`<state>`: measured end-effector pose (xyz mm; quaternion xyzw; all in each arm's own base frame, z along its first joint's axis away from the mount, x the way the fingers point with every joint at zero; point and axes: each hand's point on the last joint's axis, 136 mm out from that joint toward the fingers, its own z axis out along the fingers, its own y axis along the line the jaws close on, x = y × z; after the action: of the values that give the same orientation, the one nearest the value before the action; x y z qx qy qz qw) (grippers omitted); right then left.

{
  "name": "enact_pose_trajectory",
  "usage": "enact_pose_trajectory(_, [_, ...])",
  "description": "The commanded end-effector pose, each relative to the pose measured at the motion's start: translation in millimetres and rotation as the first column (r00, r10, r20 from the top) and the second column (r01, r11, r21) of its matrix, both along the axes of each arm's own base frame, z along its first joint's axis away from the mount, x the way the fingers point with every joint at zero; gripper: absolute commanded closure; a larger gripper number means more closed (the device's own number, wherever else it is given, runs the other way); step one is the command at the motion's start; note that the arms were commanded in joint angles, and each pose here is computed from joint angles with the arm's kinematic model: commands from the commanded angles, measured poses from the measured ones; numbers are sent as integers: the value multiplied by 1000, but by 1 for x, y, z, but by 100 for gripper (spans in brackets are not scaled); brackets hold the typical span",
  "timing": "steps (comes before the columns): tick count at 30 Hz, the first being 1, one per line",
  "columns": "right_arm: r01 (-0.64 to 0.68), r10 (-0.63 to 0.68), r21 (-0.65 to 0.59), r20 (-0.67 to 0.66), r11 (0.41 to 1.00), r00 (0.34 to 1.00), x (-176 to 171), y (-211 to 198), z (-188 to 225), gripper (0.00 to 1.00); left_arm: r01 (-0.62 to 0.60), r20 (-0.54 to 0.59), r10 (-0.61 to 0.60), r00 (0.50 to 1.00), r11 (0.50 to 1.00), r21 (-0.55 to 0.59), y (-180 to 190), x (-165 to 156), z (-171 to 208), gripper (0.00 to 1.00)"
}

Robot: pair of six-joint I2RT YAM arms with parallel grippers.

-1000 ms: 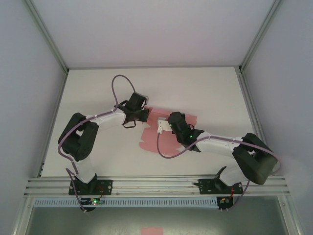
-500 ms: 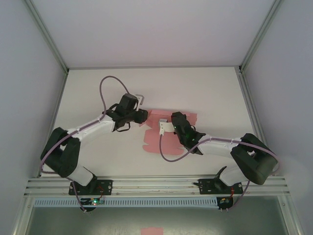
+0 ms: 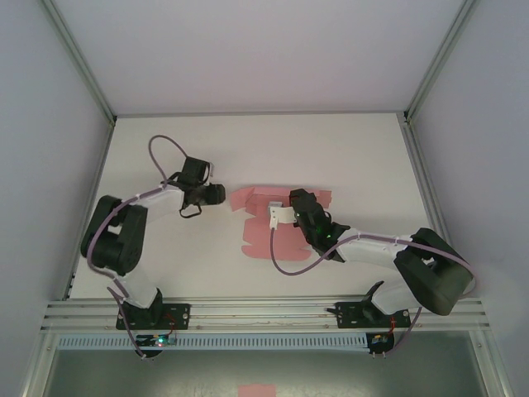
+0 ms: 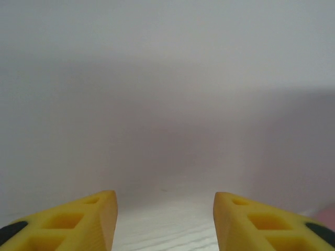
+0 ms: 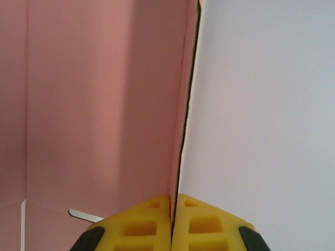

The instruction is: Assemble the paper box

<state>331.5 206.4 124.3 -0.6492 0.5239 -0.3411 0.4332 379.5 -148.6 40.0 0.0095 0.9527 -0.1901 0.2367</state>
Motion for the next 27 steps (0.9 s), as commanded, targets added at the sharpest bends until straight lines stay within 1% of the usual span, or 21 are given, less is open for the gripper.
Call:
enact_pose_trajectory(1, [9,-9,-10,-43,1000,999,-5,-6,-9,100,324,143,-302,943,930,-172,-63,-19,30,52])
enact_pose_trajectory(2, [6,-6,-11,-51,1000,999,-6,-6,-10,100,381,186,-349,919,907,-180,-72,-28,35,53])
enact_pose_trajectory(4, [18,-19,-24,-50,1000,999,-6,-9,-12,100,456,239,-411,880,871,-182,-83,-43,43,53])
enact_pose_trajectory(6, [17,-18,-31,-54,999,998,-7,-10,-13,100,528,271,-475,837,832,-174,-93,-58,49,53])
enact_pose_trajectory(8, [15,-17,-41,-62,999,998,-10,-11,-15,100,577,281,-525,803,804,-146,-102,-68,49,53])
enact_pose_trajectory(11, [12,-15,-46,-65,999,998,-15,-9,-15,100,618,286,-569,771,777,-122,-114,-72,47,54])
enact_pose_trajectory(16, [25,-29,-51,-92,998,995,-18,-11,-21,100,669,294,-616,730,733,-126,-133,-77,47,56])
enact_pose_trajectory(17, [25,-30,-57,-91,998,995,-19,-11,-22,100,666,299,-614,730,738,-111,-134,-76,46,56])
enact_pose_trajectory(19, [20,-25,-53,-94,998,995,-20,-10,-22,100,639,310,-589,746,764,-87,-134,-68,44,56])
enact_pose_trajectory(22, [1,-8,-55,-122,999,992,-27,-7,-27,100,577,326,-523,787,811,-94,-135,-50,43,55])
enact_pose_trajectory(26, [-46,33,-73,-173,996,984,-39,-3,-42,100,567,361,-501,787,817,-102,-147,-36,44,52])
enact_pose_trajectory(27, [-45,29,-82,-184,996,982,-41,-3,-45,100,550,370,-483,793,830,-94,-148,-31,44,50])
